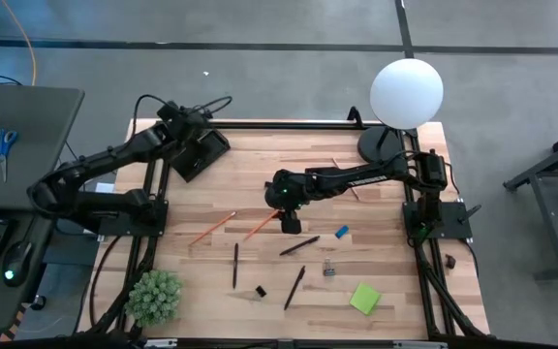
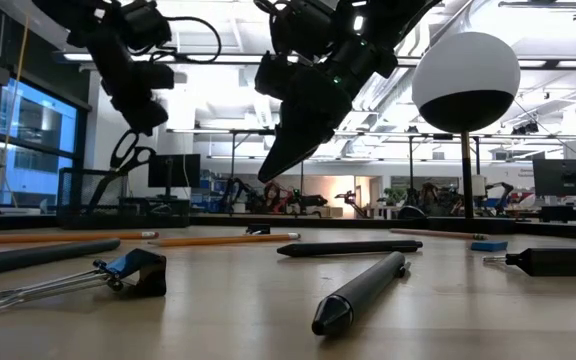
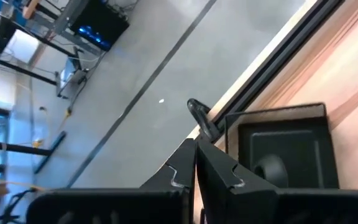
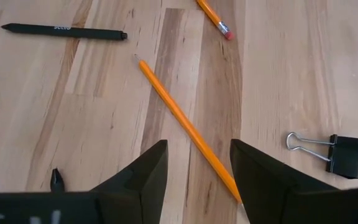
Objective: Pick and place office supplies into organizer
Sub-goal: Put the orange pencil into the black desk organizer
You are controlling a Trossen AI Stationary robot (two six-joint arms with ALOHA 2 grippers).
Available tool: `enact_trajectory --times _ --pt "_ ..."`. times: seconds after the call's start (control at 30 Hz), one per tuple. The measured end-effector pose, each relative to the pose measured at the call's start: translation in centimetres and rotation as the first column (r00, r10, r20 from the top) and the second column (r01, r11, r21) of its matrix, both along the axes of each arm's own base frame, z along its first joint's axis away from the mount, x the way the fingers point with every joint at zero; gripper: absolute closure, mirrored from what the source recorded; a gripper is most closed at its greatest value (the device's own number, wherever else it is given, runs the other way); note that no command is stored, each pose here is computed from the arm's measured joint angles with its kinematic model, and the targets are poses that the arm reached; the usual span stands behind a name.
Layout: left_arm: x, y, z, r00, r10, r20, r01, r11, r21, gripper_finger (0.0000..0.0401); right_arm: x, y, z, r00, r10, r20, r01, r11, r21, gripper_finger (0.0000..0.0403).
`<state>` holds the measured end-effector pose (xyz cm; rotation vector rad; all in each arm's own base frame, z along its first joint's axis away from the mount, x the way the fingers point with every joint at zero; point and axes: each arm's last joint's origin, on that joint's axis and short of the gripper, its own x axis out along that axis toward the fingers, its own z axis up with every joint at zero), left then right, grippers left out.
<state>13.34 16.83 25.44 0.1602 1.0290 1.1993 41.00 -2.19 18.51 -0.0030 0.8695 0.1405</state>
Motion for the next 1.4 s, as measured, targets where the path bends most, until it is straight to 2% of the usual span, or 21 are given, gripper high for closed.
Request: enact_trajectory --times 0.13,0.3,0.47,0.57,0.67,0.77,0.83,0.93,1.03,1.2,1.3,1.4 --pt "-0.1 0.4 0.2 0.998 -0.031 0.05 0.031 1.0 -0.001 0.0396 0.0 0.0 0.0 1.0 0.001 0.001 -0.001 1.0 -0.001 0.0237" --pt "-0.1 0.1 0.5 0.997 -0.052 0.054 0.053 0.998 -0.018 0.0396 0.0 0.0 0.0 1.0 0.003 0.001 -0.003 1.0 -0.003 0.0237" --pt "0.9 -1.4 4.3 0.977 -0.136 0.168 0.139 0.99 -0.011 0.0396 0.0 0.0 0.0 1.0 0.018 0.004 -0.018 1.0 -0.016 0.0237" --pt "1.5 -3.2 6.9 0.932 -0.234 0.278 0.247 0.969 -0.015 0.0396 0.0 0.0 0.0 1.0 0.017 0.003 -0.017 1.0 -0.015 0.0237" --pt "1.9 -5.4 8.0 0.845 -0.357 0.398 0.409 0.911 -0.052 0.0396 0.0 0.0 0.0 1.0 0.016 0.0 -0.016 1.0 -0.013 0.0237" --pt "1.8 -7.6 7.4 0.784 -0.407 0.469 0.519 0.844 -0.135 0.0396 -0.2 0.0 -0.2 1.0 0.002 -0.029 -0.002 1.0 0.011 0.0237" --pt "1.5 -9.1 6.2 0.772 -0.407 0.487 0.549 0.814 -0.191 0.0399 -0.4 0.1 -0.3 0.998 -0.001 -0.059 0.003 1.0 0.031 0.0237" --pt "1.3 -10.9 4.3 0.767 -0.382 0.516 0.559 0.792 -0.245 0.0399 -0.7 0.1 -0.5 0.996 -0.006 -0.091 0.009 0.999 0.032 0.0237" --pt "1.3 -12.2 2.6 0.777 -0.339 0.53 0.547 0.781 -0.301 0.0399 -0.7 0.1 -0.5 0.995 -0.019 -0.098 0.022 0.999 0.028 0.0238" --pt "1.9 -13.2 0.2 0.872 -0.281 0.402 0.424 0.843 -0.33 0.04 -0.7 0.4 -0.5 0.994 -0.046 -0.102 0.052 0.998 0.048 0.0238" --pt "3.0 -13.8 -0.5 0.877 -0.298 0.376 0.432 0.831 -0.35 0.04 -0.6 1.2 -0.5 0.995 -0.038 -0.095 0.041 0.999 0.021 0.0238" --pt "4.6 -14.5 -1.1 0.855 -0.34 0.393 0.482 0.799 -0.358 0.0399 -0.4 2.3 -0.4 0.997 -0.039 -0.07 0.033 0.996 -0.08 0.0238"
